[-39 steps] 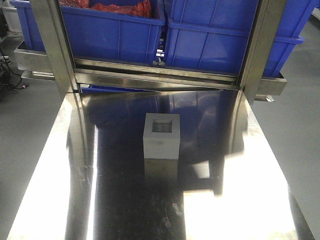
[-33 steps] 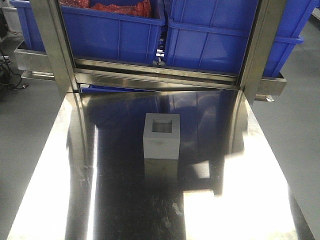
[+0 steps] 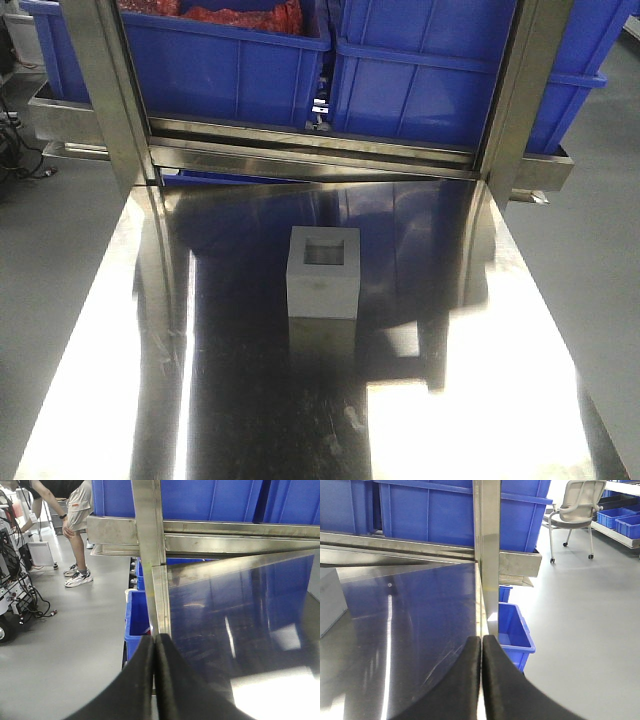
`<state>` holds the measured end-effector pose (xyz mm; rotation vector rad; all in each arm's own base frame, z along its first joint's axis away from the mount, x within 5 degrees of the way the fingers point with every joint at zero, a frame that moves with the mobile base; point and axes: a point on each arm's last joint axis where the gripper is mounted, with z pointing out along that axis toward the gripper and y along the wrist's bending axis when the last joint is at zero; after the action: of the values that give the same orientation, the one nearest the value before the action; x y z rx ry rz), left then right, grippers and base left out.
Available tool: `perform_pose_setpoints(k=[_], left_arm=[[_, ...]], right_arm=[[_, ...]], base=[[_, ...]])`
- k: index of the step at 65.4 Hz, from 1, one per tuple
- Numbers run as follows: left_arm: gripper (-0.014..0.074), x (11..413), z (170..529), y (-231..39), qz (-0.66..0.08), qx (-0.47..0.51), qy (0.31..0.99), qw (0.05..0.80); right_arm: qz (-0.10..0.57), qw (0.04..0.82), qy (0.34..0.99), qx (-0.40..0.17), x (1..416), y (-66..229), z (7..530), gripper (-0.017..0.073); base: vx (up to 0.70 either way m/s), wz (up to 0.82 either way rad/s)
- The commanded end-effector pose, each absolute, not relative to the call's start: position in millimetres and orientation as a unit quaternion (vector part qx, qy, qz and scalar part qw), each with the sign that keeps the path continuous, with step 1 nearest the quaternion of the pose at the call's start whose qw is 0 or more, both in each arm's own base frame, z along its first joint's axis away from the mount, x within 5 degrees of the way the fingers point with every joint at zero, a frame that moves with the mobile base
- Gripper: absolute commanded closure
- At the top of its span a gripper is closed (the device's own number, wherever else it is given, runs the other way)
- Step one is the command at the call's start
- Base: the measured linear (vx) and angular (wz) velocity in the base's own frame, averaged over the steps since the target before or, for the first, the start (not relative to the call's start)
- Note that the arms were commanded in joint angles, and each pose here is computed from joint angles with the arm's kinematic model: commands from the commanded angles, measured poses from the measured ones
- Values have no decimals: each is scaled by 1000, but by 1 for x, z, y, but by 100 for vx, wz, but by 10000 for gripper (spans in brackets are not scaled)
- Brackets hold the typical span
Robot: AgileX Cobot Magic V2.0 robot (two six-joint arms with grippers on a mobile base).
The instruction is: Sort gray base to blue bin
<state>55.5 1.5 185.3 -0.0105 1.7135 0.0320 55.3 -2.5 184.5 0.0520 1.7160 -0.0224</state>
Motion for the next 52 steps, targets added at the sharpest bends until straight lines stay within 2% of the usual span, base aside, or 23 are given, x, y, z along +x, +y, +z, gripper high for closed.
perform_pose_setpoints(k=[1, 41, 52], left_arm=[[600, 55, 199, 1, 10, -7, 722, 692], [600, 55, 200, 1, 10, -7, 720, 694], [600, 54, 209, 1, -1, -18, 697, 717]], right_arm=[[-16, 681, 732, 17, 56, -3, 191, 564], [-16, 681, 732, 17, 56, -3, 191, 564], [-16, 681, 732, 17, 56, -3, 191, 564]], base=[[0, 0], [0, 0], [0, 0]])
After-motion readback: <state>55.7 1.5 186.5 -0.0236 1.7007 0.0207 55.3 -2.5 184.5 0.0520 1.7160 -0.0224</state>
